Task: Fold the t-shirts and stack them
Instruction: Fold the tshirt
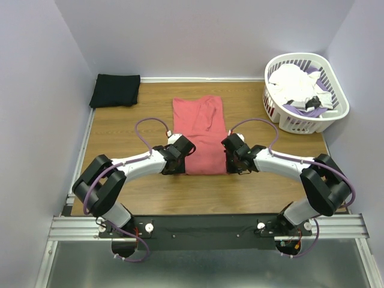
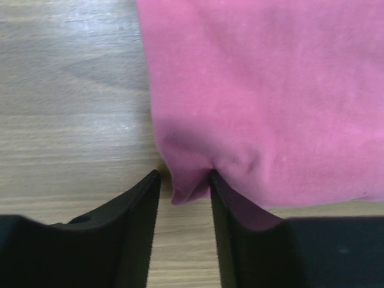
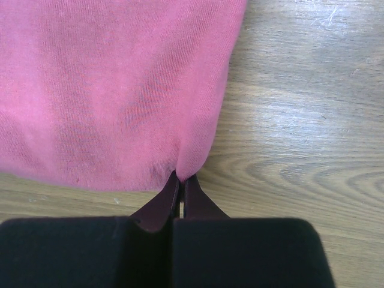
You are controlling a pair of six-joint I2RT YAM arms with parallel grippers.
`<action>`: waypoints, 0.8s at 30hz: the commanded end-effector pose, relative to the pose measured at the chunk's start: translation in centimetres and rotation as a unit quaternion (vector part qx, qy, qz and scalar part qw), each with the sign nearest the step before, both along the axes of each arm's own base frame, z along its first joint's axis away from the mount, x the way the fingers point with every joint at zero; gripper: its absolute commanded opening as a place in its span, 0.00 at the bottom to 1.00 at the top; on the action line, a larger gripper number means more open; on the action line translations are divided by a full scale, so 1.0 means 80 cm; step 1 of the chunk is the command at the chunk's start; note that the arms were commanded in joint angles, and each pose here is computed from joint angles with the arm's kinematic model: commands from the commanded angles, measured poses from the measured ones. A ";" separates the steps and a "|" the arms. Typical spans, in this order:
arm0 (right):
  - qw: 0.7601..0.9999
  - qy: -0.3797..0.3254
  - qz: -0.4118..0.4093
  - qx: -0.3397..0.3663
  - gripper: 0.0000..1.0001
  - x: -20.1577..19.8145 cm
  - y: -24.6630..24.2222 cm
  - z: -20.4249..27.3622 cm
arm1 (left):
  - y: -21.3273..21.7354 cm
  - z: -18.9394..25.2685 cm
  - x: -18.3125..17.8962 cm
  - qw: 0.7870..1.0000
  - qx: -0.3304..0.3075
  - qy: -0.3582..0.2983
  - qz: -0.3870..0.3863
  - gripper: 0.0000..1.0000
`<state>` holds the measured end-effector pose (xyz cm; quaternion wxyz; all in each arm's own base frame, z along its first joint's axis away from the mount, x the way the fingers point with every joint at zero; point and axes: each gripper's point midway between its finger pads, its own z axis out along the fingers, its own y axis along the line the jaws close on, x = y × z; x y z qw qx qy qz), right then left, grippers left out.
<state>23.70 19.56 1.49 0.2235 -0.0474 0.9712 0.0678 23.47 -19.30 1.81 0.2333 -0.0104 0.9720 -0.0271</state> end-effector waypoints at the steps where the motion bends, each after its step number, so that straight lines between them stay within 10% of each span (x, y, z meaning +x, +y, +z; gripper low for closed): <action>1: 0.994 0.081 0.002 -0.075 0.00 -0.056 -0.045 -0.049 | 0.015 -0.036 -0.022 0.999 0.031 0.040 -0.005 0.43; 10: 0.994 0.082 0.008 -0.069 0.00 -0.055 -0.040 -0.047 | 0.020 -0.036 -0.029 0.998 0.033 0.045 -0.006 0.02; 24: 0.975 0.202 0.035 -0.083 0.00 -0.212 -0.055 0.001 | -0.013 0.028 -0.174 0.988 -0.040 0.127 -0.077 0.00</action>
